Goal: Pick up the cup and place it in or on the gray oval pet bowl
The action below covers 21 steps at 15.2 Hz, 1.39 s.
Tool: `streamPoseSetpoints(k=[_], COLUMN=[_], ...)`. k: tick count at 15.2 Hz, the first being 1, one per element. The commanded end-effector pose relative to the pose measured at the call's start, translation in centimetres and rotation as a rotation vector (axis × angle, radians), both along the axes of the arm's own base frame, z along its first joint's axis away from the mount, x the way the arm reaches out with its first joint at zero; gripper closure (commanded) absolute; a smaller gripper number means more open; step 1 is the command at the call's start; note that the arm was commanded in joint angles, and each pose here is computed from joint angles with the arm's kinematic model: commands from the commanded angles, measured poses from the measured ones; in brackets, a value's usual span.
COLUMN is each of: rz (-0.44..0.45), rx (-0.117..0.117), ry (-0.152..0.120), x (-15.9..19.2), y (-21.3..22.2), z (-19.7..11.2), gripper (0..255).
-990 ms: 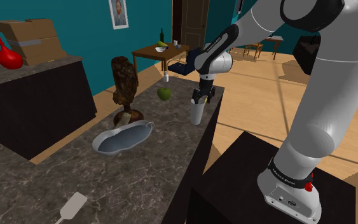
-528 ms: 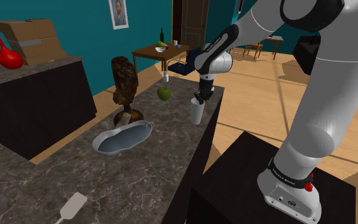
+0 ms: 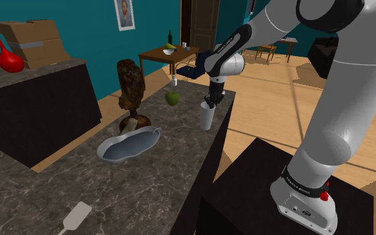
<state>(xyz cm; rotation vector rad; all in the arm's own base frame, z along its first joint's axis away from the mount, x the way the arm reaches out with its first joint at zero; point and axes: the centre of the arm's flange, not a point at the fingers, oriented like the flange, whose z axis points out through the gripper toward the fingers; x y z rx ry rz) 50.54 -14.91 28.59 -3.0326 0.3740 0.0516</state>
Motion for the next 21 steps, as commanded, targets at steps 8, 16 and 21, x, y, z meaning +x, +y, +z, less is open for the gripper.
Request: streamPoseSetpoints(k=[8, 16, 21], rz=[0.000, 0.000, 0.000], rx=[0.000, 0.000, 0.000], ry=[0.000, 0.000, 0.000], x=[0.0, 0.0, 0.0], y=[0.0, 0.0, 0.0], z=[4.6, 8.9, 11.5], gripper=[255, 255, 255])
